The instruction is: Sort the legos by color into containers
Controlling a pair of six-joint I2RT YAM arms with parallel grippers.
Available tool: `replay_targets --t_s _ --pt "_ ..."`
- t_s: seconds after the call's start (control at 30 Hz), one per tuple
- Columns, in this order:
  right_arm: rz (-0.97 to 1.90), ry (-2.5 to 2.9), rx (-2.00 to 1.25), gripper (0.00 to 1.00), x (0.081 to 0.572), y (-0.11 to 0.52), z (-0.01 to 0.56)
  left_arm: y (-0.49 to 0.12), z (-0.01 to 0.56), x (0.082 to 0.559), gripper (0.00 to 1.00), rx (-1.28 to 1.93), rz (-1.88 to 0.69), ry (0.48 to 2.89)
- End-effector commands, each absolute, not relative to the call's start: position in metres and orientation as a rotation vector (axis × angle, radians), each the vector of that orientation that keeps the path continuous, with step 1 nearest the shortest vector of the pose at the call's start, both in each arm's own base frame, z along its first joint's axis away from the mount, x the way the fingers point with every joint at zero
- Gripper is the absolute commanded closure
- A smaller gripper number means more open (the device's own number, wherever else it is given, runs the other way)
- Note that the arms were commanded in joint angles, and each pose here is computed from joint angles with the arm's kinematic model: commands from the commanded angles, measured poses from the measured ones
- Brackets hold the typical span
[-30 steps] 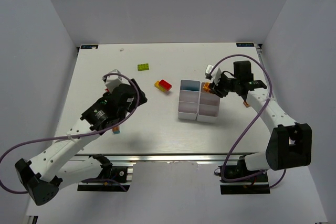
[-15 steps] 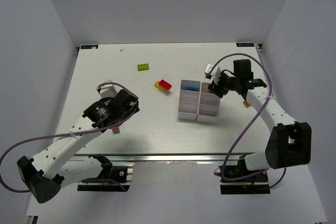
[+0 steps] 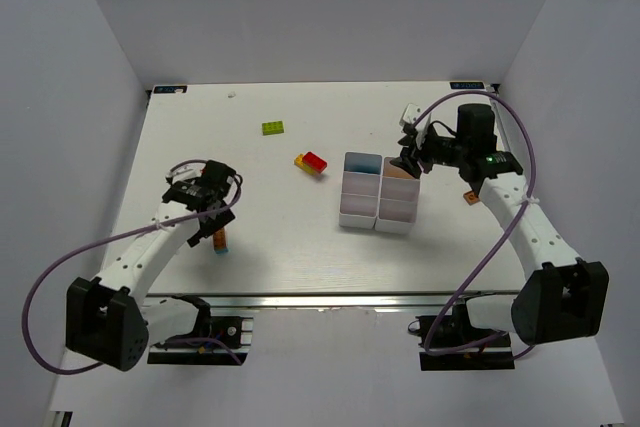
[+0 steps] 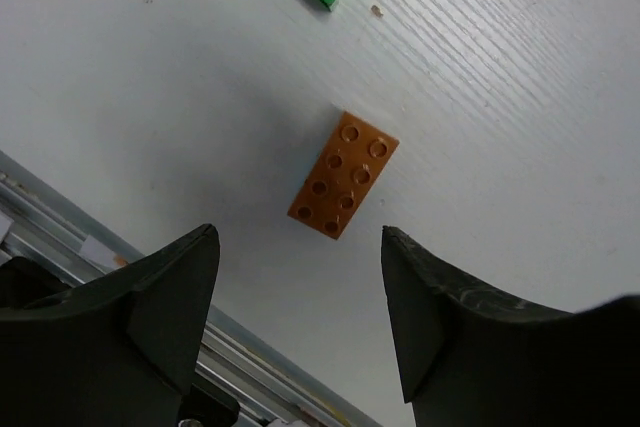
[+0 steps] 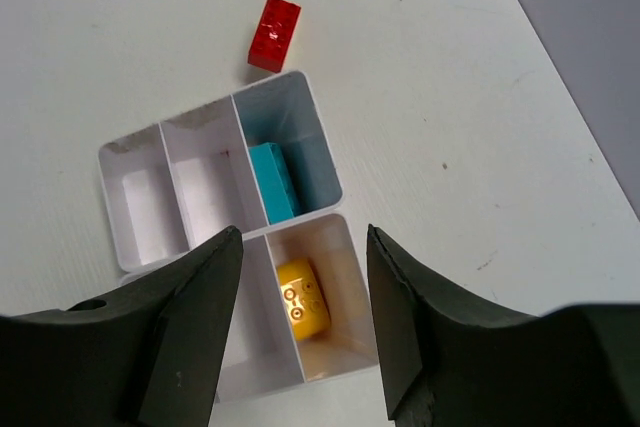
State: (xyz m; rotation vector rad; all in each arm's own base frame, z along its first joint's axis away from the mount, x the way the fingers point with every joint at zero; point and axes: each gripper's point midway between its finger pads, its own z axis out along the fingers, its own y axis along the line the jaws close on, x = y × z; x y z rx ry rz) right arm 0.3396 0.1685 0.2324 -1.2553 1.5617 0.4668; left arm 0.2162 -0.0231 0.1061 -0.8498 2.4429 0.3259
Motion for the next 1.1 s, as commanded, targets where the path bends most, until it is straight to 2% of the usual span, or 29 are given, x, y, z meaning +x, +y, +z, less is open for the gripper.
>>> replay_targets --t_s 0.0,0.27,0.67,0.93,1.07 --pt "0.524 1.48 -1.225 0.42 0.334 0.179 0.265 -0.027 0.101 0.25 0.25 -0.767 0.166 2.471" --pt "0.543 1.476 -1.195 0.41 0.327 0.18 0.266 -0.037 0.072 0.269 0.23 -0.647 0.148 2.599" --pt "0.562 1.484 -1.186 0.41 0.326 0.182 0.261 -0.029 0.041 0.244 0.24 -0.637 0.167 2.713" --pt "0.561 1.485 -1.185 0.41 0.327 0.182 0.261 -0.033 0.028 0.236 0.33 -0.623 0.142 2.75" --pt "0.559 1.488 -1.184 0.41 0.327 0.181 0.26 -0.033 0.03 0.241 0.43 -0.625 0.141 2.744"
